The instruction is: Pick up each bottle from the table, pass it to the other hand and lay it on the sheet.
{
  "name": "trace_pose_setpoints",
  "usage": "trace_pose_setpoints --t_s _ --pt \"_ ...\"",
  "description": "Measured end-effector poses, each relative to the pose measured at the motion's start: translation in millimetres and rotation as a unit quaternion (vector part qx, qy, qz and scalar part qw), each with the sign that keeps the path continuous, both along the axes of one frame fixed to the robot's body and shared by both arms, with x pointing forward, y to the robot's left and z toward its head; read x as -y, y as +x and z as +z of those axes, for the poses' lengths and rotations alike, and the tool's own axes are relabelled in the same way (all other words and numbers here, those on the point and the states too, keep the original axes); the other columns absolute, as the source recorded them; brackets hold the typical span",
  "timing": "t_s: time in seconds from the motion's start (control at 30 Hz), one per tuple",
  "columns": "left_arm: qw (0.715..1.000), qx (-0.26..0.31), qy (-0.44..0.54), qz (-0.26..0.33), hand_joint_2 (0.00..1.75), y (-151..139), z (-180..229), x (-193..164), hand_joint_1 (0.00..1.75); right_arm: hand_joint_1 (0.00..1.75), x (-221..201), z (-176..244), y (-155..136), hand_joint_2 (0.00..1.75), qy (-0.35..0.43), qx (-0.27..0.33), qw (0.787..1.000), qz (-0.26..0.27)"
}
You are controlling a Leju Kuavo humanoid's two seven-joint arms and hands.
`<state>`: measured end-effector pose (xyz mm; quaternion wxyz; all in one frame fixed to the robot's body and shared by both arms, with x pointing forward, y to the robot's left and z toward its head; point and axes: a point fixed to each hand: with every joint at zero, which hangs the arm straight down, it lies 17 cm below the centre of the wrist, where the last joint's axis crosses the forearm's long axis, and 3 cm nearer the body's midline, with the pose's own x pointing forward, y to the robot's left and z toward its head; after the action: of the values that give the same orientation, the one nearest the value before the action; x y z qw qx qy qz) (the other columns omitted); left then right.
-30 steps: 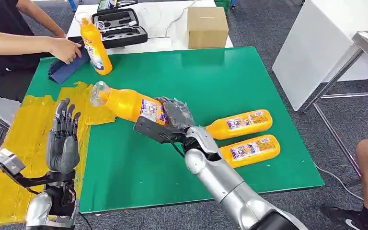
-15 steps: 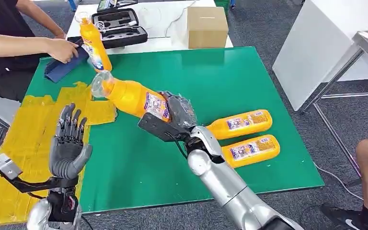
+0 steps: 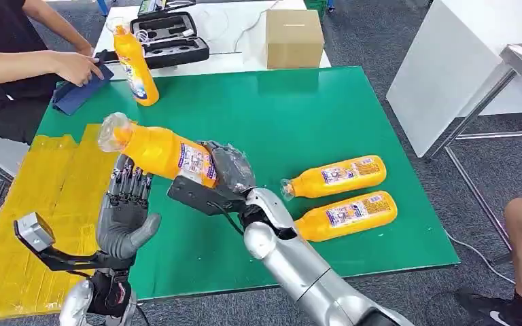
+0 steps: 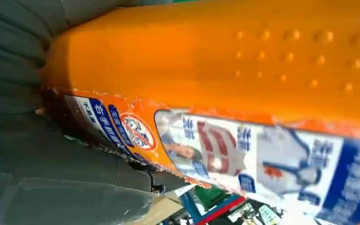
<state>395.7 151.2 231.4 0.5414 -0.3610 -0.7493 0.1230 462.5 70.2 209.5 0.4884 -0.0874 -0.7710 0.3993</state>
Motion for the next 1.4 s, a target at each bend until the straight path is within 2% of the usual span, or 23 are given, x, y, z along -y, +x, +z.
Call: trace_pose_setpoints --t_s 0.4,0.53,0.8,0.83,0.87,1.4 --pt "1.0 -0.01 -0.003 0.027 1.75 -1 -12 -20 0.0 1.75 -54 -50 -65 1.75 -0.074 -0.005 0.993 0.087" --pt "0.999 -0.017 0.001 0.042 1.75 -2 -19 -34 0.0 1.75 -69 -62 -98 1.75 -0.088 0.001 0.988 0.127" --pt "0.998 -0.025 0.005 0.052 1.75 -5 -29 -42 0.0 1.75 -72 -68 -115 1.75 -0.104 0.014 0.983 0.148" --pt "0.998 -0.026 0.006 0.051 1.75 -6 -29 -42 0.3 1.75 -71 -69 -116 1.75 -0.106 0.014 0.983 0.148" --pt "0.998 -0.027 0.007 0.05 1.75 -6 -31 -41 1.75 1.75 -70 -69 -116 1.75 -0.107 0.013 0.983 0.148" --pt "0.999 -0.01 0.014 0.029 1.75 -13 -30 -35 1.75 1.75 -67 -73 -117 1.75 -0.11 0.006 0.982 0.154"
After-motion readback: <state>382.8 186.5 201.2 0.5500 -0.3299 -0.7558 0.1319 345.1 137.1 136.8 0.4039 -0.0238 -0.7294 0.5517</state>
